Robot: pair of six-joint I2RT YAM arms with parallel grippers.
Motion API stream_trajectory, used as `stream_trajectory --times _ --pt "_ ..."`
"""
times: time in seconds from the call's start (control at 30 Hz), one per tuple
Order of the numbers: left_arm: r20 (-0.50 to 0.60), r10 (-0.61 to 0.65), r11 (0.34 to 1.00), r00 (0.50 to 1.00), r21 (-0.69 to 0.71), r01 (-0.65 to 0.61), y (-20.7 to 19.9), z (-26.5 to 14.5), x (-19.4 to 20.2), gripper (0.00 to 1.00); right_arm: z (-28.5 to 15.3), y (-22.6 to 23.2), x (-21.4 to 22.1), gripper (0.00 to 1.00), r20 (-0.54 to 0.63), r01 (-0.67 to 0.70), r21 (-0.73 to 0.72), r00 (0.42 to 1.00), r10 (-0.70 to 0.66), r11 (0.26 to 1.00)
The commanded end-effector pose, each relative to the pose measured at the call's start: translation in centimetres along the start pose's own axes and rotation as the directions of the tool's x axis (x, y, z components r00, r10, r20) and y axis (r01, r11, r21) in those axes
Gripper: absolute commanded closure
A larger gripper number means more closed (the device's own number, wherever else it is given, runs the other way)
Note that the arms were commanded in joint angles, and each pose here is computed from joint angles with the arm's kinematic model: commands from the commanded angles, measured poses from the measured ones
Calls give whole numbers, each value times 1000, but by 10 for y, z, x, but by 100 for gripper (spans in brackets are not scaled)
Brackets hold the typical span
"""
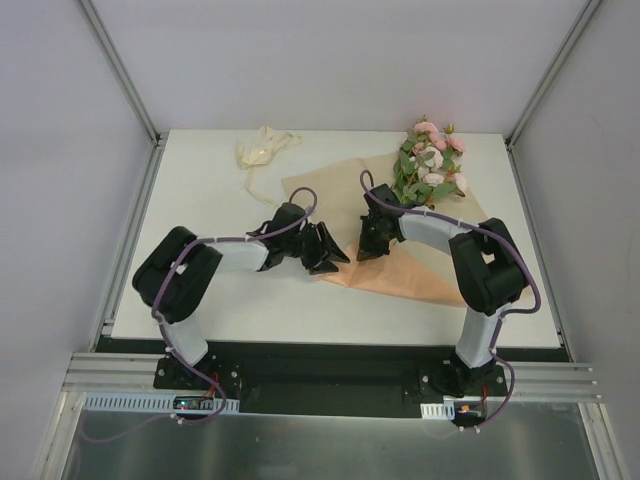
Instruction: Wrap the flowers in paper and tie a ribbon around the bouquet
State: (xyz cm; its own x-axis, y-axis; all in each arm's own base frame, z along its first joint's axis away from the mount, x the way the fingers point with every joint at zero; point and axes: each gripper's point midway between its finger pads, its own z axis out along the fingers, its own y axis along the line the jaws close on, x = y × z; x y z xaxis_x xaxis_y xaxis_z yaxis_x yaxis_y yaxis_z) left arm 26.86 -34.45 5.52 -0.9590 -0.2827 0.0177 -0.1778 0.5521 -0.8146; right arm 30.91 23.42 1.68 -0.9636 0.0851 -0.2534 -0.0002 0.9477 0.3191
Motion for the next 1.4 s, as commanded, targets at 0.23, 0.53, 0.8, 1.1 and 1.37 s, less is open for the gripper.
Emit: stream_trajectory --times 0.23,0.53,0.8,1.1,1.37 --pt "219 -173 972 960 -121 203 69 -68 11 47 15 -17 17 99 -59 28 14 998 -27 1000" --pt "296 -204 971 933 -60 232 86 -50 -4 57 17 -10 17 99 -67 38 -23 997 -40 999" --pt "346 -203 967 916 -79 243 93 -37 -7 72 14 -6 13 99 -56 39 -36 998 -41 999" --pt "373 -221 961 901 -77 267 105 -31 -6 81 12 -5 14 99 -56 33 -41 998 -36 999" --pt "388 -17 994 922 -97 59 76 -32 -12 100 14 -4 16 99 -63 22 -48 998 -25 999"
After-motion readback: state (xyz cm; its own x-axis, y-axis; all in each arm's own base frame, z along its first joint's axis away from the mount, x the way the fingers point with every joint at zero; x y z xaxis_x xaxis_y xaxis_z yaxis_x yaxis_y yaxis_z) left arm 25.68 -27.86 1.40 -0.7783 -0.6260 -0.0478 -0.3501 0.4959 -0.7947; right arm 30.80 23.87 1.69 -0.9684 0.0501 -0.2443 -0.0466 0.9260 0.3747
